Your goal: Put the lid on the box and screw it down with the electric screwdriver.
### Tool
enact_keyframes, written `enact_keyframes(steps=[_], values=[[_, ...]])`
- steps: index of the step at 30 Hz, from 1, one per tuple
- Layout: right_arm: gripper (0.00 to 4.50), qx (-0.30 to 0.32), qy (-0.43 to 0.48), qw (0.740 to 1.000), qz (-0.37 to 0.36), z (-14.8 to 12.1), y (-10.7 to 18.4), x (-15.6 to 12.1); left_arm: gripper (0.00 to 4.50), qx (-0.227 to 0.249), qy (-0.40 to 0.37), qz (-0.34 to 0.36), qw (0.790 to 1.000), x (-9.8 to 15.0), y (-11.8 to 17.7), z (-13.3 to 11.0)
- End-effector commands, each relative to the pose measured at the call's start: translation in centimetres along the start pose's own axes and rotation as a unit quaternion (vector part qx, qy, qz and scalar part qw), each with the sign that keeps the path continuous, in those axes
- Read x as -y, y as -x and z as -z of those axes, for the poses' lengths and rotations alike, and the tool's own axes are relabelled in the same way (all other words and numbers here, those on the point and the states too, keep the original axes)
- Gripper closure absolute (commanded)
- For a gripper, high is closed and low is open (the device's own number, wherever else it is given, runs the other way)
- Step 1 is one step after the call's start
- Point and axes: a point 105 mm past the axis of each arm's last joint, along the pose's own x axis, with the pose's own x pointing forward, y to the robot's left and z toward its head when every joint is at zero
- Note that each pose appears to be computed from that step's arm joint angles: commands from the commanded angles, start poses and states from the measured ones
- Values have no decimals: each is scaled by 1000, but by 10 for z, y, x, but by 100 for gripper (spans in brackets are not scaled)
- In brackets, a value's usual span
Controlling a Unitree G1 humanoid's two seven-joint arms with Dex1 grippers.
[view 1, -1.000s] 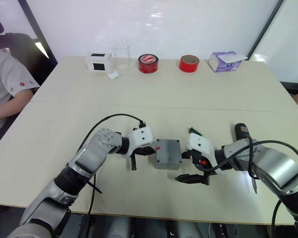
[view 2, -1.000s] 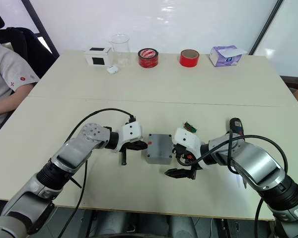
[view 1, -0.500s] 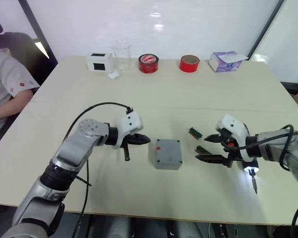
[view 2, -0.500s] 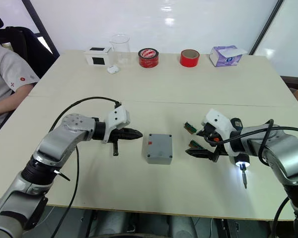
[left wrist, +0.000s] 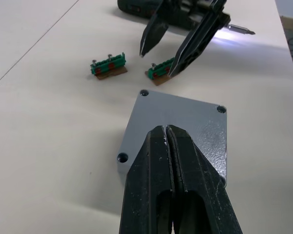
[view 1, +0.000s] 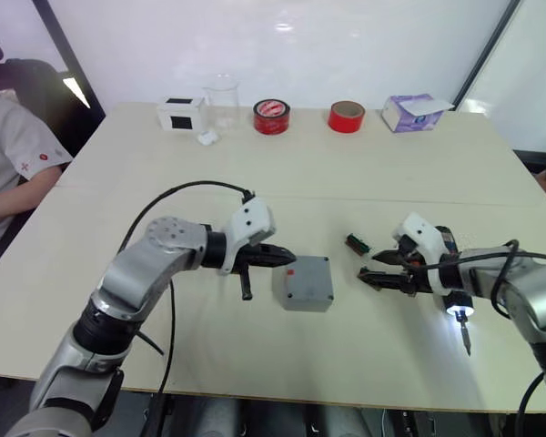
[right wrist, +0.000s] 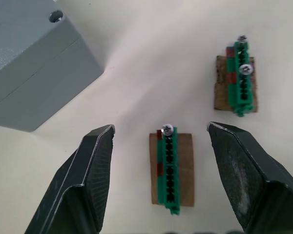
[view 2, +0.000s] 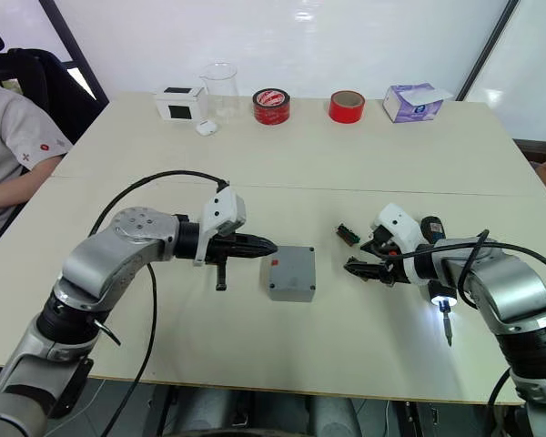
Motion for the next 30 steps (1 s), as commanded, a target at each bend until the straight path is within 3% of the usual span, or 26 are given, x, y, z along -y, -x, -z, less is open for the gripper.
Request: enact_keyframes(steps=[1, 2, 5, 11, 19, 30], values=[[127, 19, 9, 1000, 10, -9, 0, 3, 450, 5, -10, 3, 1000, 6, -1, -3], [127, 19, 9, 1000, 10, -9, 0, 3, 450, 3, -9, 2, 1000, 6, -1, -2], [203, 19, 9, 1000, 9, -10, -2, 2, 450, -2, -8, 1, 1000, 5, -1, 2], [443, 21, 8, 1000, 11, -10, -2, 2, 450, -6, -10, -1, 1000, 3, -1, 5], [447, 20, 17, 1000, 17, -10, 1, 3, 450, -3, -7, -6, 1000, -2, -5, 7], [447, 65, 36, 997, 23, -42, 22, 3, 450, 2, 7, -27, 1000, -17, 11, 13]])
